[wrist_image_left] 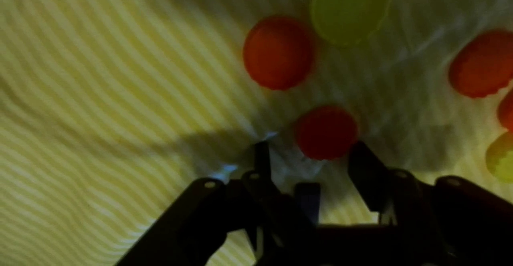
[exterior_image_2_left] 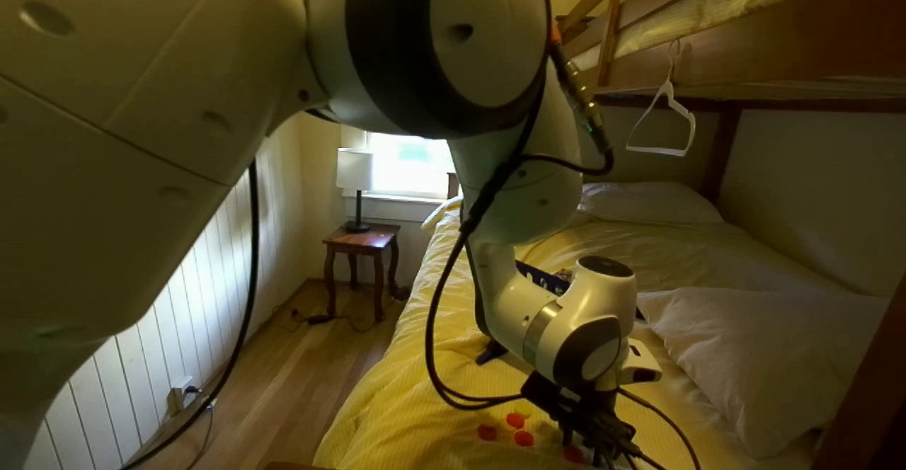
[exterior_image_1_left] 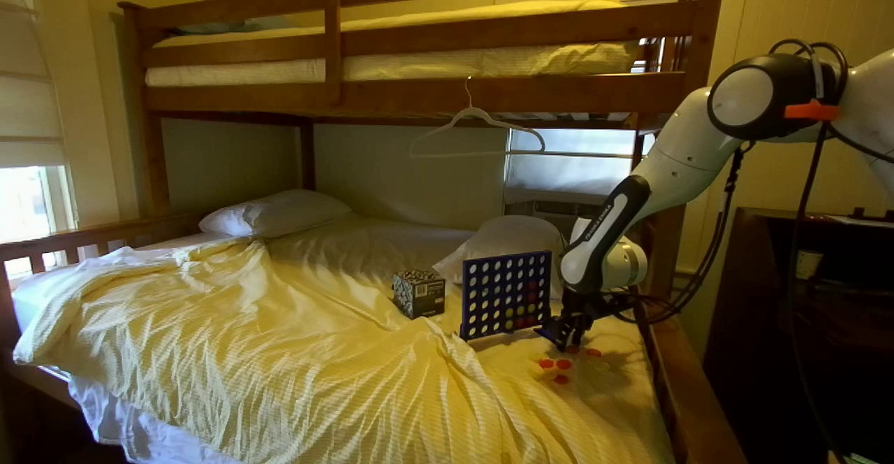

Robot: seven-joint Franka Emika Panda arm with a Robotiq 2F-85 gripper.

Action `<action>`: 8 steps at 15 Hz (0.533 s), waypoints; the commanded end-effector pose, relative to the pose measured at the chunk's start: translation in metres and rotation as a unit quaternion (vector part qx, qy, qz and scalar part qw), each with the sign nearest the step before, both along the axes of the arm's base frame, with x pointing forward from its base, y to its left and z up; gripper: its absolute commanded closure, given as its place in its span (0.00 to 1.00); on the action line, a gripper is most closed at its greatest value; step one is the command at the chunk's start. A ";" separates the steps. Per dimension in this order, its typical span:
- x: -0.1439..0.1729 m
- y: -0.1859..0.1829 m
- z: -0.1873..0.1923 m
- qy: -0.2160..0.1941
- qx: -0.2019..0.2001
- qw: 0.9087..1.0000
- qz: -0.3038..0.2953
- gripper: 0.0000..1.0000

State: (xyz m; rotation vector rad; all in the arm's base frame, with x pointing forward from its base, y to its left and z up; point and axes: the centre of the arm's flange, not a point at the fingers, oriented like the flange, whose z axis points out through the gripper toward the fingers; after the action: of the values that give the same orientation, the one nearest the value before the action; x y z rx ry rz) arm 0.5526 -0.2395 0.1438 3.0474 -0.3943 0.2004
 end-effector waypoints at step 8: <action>-0.003 0.009 0.012 0.004 -0.004 1.000 0.005 0.43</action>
State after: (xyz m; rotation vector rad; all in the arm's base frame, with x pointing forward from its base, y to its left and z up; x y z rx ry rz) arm 0.5553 -0.2353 0.1464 3.0401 -0.3756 0.2030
